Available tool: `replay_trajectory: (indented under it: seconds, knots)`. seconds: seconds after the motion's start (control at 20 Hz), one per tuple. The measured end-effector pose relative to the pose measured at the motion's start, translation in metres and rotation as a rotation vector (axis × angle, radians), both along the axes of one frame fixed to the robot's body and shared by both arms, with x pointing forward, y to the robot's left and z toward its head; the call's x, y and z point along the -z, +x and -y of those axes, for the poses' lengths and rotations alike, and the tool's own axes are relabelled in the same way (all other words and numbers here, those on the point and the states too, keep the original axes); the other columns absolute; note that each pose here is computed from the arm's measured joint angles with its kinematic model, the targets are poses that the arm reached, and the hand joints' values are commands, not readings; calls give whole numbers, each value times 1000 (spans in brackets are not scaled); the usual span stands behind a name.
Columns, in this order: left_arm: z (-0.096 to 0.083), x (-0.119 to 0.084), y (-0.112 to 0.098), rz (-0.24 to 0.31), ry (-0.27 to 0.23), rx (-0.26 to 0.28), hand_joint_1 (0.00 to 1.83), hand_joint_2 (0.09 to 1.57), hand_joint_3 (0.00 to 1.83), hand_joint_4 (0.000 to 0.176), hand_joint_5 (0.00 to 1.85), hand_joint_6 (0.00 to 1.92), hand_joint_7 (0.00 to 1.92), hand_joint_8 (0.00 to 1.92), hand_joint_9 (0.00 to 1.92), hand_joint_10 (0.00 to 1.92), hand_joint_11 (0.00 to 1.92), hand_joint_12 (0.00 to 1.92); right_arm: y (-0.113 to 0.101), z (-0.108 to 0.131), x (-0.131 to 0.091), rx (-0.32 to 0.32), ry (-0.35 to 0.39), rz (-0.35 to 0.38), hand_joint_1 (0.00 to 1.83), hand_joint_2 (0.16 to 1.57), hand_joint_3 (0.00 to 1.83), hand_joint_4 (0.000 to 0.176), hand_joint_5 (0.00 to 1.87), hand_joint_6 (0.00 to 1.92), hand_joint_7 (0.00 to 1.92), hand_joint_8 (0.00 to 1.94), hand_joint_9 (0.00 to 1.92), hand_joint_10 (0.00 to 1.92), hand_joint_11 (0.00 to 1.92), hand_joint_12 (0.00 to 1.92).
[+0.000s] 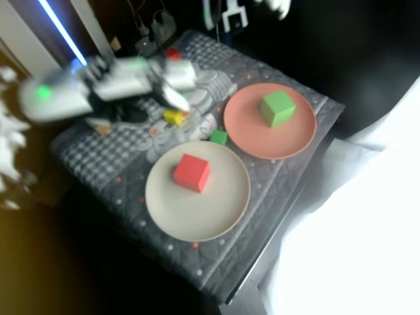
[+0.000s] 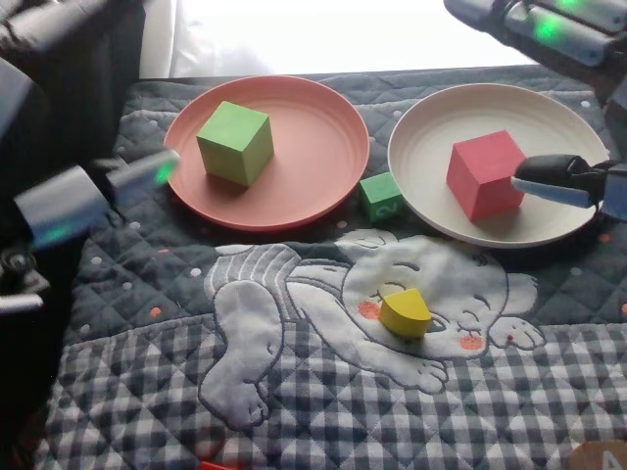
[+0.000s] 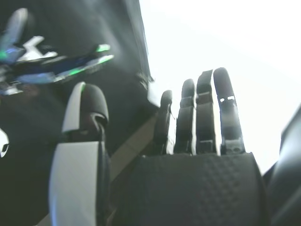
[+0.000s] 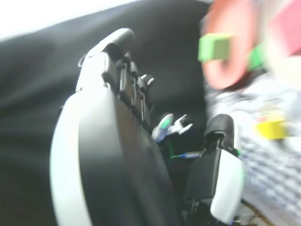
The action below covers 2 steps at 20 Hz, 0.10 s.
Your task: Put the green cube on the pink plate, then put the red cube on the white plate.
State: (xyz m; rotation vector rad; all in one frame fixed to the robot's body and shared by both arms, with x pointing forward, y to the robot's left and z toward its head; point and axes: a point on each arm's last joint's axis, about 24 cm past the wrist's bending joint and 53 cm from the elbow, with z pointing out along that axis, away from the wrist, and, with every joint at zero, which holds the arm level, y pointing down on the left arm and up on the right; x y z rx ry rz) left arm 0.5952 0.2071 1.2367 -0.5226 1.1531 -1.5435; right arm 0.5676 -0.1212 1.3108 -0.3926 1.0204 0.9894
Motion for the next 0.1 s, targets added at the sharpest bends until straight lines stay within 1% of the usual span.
replay_trajectory:
  seconds: [0.05, 0.1]
  knots:
    - [-3, -10, -1, 38, -17, -6, 676, 1210, 1, 0, 124, 0, 426, 1, 576, 4, 409, 764, -13, 1, -6, -28, 40, 29, 406, 1321, 49, 0, 0, 0, 14, 8, 8, 1, 0, 167]
    - [-4, -15, -2, 55, -29, -9, 605, 1247, 0, 0, 90, 0, 384, 0, 566, 0, 395, 672, -19, 2, -8, -39, 60, 41, 249, 1366, 10, 0, 89, 50, 129, 11, 98, 22, 0, 432]
